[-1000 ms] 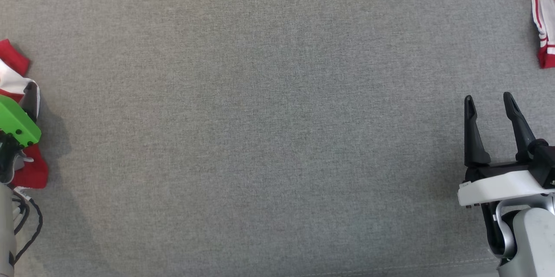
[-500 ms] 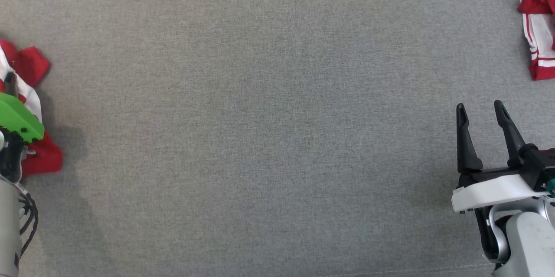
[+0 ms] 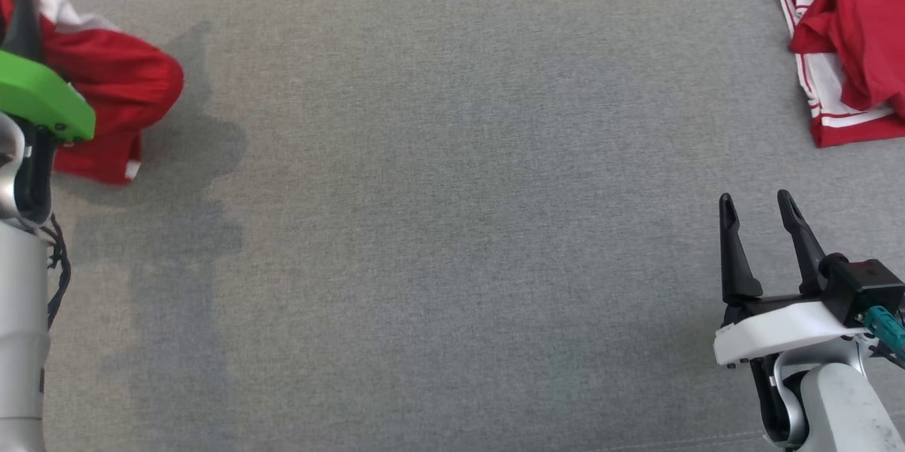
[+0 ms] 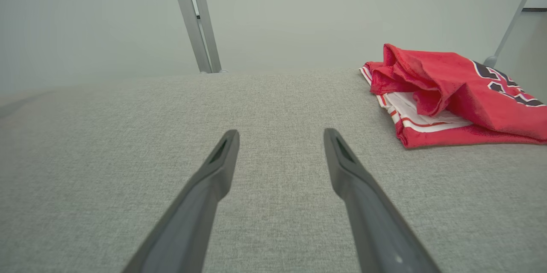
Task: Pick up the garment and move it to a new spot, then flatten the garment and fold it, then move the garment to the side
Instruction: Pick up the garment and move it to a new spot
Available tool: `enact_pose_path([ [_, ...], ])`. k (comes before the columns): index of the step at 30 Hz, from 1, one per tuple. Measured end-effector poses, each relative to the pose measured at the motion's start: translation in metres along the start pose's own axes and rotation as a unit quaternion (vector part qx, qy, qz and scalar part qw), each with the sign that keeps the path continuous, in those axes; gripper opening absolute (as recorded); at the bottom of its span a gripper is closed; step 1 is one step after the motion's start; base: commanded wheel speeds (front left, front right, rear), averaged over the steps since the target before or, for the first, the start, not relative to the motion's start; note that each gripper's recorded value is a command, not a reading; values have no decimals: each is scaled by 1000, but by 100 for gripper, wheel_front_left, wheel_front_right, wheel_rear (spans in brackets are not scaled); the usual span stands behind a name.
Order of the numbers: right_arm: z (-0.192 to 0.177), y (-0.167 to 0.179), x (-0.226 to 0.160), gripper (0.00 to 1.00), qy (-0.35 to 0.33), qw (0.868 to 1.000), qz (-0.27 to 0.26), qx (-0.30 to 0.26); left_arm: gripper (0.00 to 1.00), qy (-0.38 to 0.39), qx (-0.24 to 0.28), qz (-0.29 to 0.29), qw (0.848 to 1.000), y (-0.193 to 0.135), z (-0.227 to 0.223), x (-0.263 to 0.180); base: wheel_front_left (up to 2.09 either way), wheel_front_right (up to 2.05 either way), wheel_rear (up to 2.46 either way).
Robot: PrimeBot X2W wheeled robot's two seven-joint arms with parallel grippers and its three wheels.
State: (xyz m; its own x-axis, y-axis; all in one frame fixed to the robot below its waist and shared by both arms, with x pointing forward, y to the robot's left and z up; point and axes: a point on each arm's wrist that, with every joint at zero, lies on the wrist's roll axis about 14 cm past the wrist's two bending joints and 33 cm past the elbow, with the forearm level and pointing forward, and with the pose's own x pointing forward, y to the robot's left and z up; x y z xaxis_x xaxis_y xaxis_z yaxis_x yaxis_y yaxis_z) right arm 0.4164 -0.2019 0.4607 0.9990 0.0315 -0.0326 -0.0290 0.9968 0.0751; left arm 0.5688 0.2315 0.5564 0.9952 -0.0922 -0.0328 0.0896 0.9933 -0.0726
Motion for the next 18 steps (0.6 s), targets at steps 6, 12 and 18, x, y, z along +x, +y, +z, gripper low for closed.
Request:
enact_pose_path([
  [6, 7, -17, -22, 100, -5, 999, -33, 5, 0, -70, 3, -111, 991, -94, 60, 12, 0, 0, 0],
  [12, 18, -36, -43, 100, -19, 997, -70, 8, 0, -112, -16, -231, 966, -203, 103, 7, 0, 0, 0],
  [18, 25, -63, -67, 100, -26, 992, -120, 9, 0, -115, -40, -346, 930, -311, 110, -14, 0, 0, 0],
])
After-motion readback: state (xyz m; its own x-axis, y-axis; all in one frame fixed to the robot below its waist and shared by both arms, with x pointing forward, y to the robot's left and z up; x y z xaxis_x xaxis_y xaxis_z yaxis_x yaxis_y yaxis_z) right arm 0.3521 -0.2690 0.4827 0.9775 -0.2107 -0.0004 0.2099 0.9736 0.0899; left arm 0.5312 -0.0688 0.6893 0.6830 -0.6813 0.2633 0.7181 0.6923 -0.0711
